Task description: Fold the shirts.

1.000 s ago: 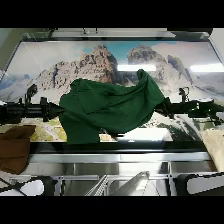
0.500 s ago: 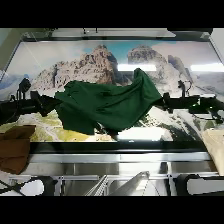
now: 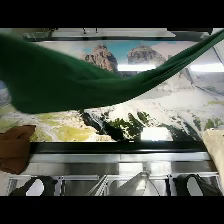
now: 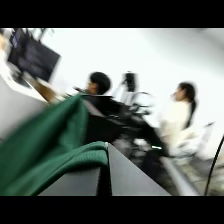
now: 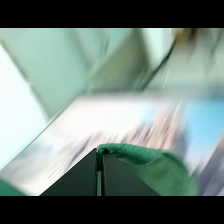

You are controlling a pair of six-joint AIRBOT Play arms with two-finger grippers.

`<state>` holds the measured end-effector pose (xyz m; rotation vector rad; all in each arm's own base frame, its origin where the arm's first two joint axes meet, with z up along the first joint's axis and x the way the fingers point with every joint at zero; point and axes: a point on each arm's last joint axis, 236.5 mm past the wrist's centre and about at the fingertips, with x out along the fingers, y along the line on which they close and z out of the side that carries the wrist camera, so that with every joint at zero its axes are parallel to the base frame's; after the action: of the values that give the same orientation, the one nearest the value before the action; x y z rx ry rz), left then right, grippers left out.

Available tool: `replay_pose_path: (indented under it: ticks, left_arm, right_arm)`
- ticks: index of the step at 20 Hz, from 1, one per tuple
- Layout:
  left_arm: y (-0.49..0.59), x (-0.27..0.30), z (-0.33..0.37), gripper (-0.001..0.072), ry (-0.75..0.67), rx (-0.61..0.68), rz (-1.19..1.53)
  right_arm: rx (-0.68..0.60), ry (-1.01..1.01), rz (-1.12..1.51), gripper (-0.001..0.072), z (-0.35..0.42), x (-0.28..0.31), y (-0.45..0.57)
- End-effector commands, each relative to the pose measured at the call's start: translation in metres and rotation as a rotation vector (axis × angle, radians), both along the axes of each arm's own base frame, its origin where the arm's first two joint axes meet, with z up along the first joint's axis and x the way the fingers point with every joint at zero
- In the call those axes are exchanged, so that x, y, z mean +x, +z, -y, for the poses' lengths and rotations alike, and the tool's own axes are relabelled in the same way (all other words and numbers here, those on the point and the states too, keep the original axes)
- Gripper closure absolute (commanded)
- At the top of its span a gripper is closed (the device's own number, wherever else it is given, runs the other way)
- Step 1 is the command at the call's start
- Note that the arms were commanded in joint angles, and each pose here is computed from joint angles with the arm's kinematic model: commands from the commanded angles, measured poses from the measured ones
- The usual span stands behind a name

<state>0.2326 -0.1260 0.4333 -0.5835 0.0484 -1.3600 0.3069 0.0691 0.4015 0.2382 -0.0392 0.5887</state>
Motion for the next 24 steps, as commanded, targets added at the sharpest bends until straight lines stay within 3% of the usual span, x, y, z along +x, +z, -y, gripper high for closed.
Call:
replay_pose_path:
  ticks: [1,3,5,9,11,14,20,24]
  left_arm:
    - [0.111,-0.089,0.05,0.0682,0.347,0.21,0.43]
    - [0.125,-0.079,0.048,0.0682,0.63,0.396,0.476]
    - [0.133,-0.064,0.035,0.0682,0.707,0.42,0.448]
    - [0.076,0.013,-0.028,0.0681,0.558,0.355,0.119]
    - [0.007,0.062,-0.039,0.0681,0.392,0.34,-0.106]
    - [-0.11,0.138,-0.033,0.0681,0.262,0.363,-0.368]
    - [-0.323,0.239,-0.05,0.0682,0.214,0.363,-0.741]
    - [-0.405,0.279,-0.069,0.0682,0.193,0.336,-0.869]
  right_arm:
    - [-0.246,-0.385,0.52,0.0681,-0.007,-0.124,0.138]
    - [-0.284,-0.42,0.6,0.0681,-0.015,-0.147,0.16]
    - [-0.278,-0.419,0.587,0.0681,-0.007,-0.135,0.165]
    - [-0.165,-0.292,0.266,0.0681,0.032,-0.025,0.105]
    - [-0.105,-0.143,0.043,0.0681,0.04,0.039,0.044]
    - [0.016,0.047,-0.3,0.0681,0.044,0.123,-0.07]
    - [0.269,0.161,-0.815,0.0681,0.055,0.225,-0.31]
    - [0.501,0.146,-0.883,0.0682,0.07,0.259,-0.397]
